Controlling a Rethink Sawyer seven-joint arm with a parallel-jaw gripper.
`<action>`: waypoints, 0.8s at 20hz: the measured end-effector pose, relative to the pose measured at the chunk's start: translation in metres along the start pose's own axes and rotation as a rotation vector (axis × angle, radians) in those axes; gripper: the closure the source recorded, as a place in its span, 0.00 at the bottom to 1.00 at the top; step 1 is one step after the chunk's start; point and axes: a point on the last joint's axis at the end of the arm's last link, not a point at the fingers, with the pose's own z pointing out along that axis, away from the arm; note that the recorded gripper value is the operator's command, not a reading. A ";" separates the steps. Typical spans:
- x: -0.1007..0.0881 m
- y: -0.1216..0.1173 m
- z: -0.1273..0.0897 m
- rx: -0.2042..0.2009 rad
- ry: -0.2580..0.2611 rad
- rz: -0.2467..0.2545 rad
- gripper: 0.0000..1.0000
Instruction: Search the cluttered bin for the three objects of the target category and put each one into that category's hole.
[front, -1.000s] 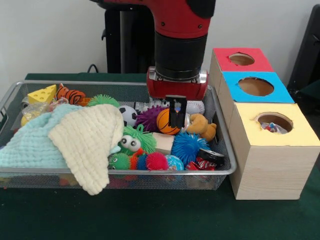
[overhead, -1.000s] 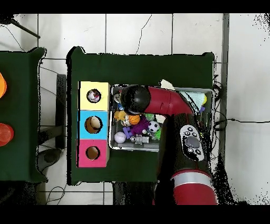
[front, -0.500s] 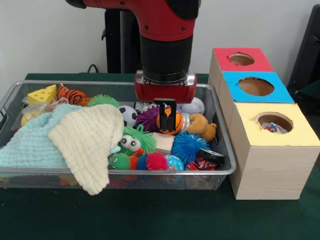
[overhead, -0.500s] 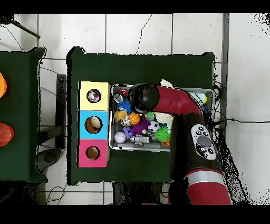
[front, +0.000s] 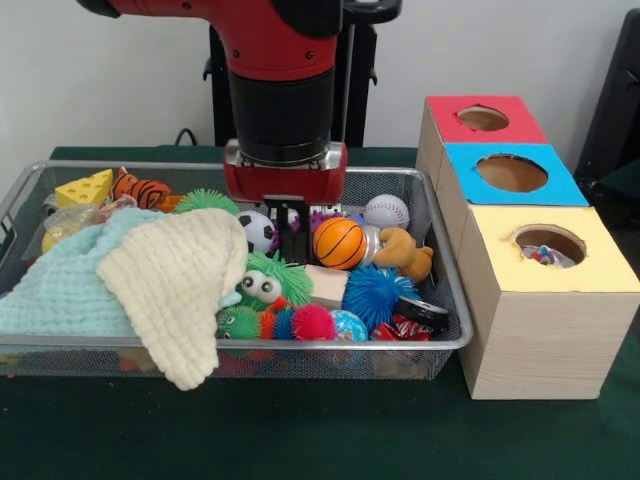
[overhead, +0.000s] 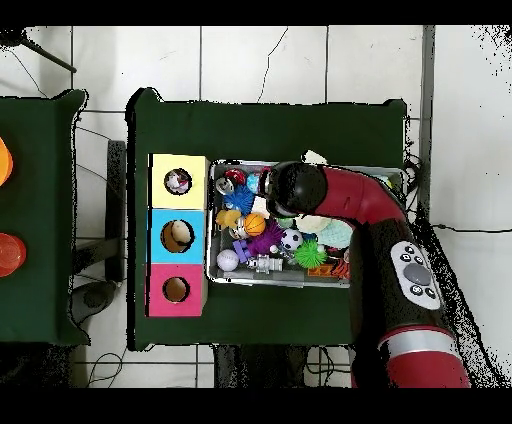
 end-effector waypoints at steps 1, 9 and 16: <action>0.000 -0.002 -0.001 0.001 -0.001 0.001 1.00; -0.001 -0.035 -0.013 0.012 -0.021 0.017 1.00; 0.016 -0.060 -0.015 0.017 0.000 0.032 1.00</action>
